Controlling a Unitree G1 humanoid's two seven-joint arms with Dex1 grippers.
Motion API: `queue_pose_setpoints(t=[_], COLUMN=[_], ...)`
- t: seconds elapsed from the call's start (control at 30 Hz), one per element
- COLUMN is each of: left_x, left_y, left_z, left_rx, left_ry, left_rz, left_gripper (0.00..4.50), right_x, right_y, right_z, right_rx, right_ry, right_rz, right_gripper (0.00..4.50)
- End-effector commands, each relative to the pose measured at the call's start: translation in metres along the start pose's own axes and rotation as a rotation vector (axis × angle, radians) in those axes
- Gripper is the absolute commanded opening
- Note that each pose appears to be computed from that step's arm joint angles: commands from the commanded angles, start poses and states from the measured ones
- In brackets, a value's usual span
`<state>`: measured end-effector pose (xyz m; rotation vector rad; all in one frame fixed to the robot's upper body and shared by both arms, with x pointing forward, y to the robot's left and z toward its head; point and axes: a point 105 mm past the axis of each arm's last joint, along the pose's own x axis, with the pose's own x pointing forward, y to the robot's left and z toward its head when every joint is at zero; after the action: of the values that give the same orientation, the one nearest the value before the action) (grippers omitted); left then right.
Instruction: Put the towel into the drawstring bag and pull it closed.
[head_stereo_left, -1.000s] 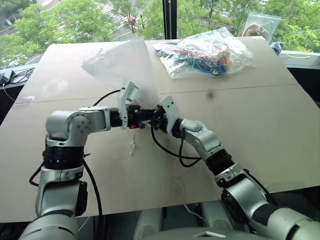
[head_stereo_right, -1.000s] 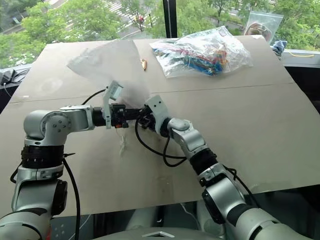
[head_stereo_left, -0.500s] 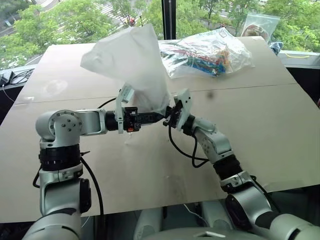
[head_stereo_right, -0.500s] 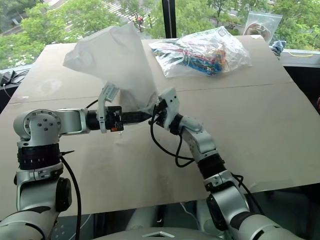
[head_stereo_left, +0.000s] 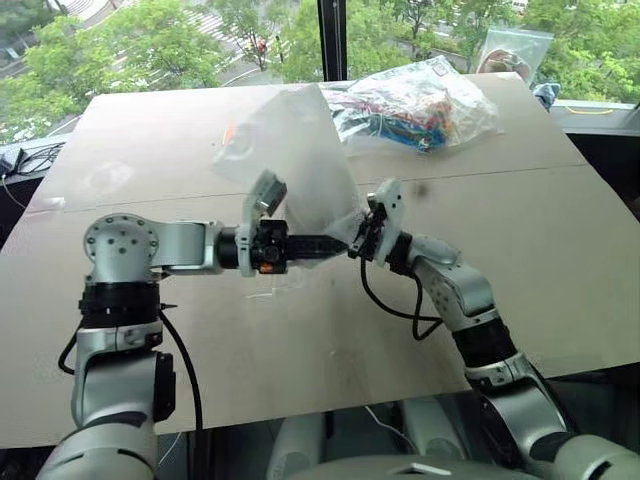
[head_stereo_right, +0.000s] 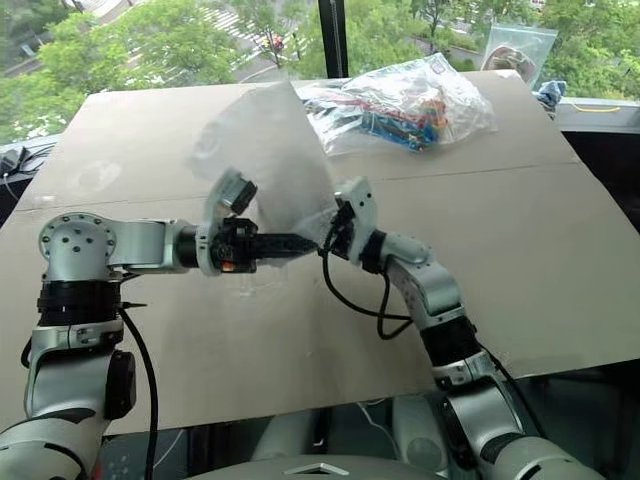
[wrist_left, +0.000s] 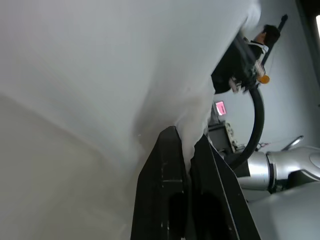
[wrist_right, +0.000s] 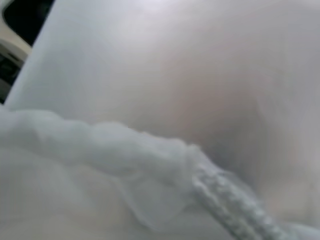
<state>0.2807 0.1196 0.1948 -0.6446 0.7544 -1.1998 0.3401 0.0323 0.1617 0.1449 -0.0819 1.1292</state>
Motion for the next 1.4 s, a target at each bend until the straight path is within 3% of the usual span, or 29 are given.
queue_pose_setpoints(t=[0.03,0.13,0.27,0.33,0.47,0.6,0.73,1.17,1.3,1.37,1.4], left_x=[0.005,-0.002,-0.009,-0.012,-0.015,-0.017,-0.019,-0.018,-0.019,-0.019,-0.019], left_y=[-0.014,-0.008,0.008,0.018,0.027,0.032,0.034,0.031,0.030,0.030,0.031], left_z=[0.006,0.024,0.036,0.039,0.041,0.037,0.035,0.035,0.036,0.036,0.035], left_rx=[0.037,0.044,0.056,0.075,0.164,0.234,0.268,0.313,0.317,0.319,0.321], left_ry=[-0.023,-0.116,-0.181,-0.190,-0.174,-0.120,-0.089,-0.080,-0.083,-0.084,-0.085], left_rz=[-0.045,0.018,0.122,0.181,0.231,0.241,0.235,0.224,0.221,0.222,0.223], left_gripper=[0.00,0.00,0.00,0.00,0.00,0.00,0.00,0.00,0.00,0.00,0.00], right_x=[0.009,-0.005,-0.036,-0.052,-0.078,-0.086,-0.082,-0.063,-0.060,-0.060,-0.060], right_y=[0.007,0.000,0.016,0.025,0.038,0.007,-0.015,-0.046,-0.055,-0.059,-0.061], right_z=[0.015,0.004,-0.004,-0.003,0.003,0.011,0.014,-0.002,-0.003,-0.003,-0.002], right_rx=[-0.052,-0.114,-0.206,-0.220,-0.196,-0.223,-0.224,-0.179,-0.188,-0.199,-0.207], right_ry=[-0.046,0.031,0.140,0.184,0.242,0.261,0.256,0.318,0.315,0.308,0.305], right_rz=[0.011,-0.030,0.026,0.046,0.055,-0.150,-0.273,-0.382,-0.425,-0.446,-0.459], right_gripper=[0.05,0.05,1.30,2.15,2.15,2.15,2.15,2.15,0.99,0.04,0.04])
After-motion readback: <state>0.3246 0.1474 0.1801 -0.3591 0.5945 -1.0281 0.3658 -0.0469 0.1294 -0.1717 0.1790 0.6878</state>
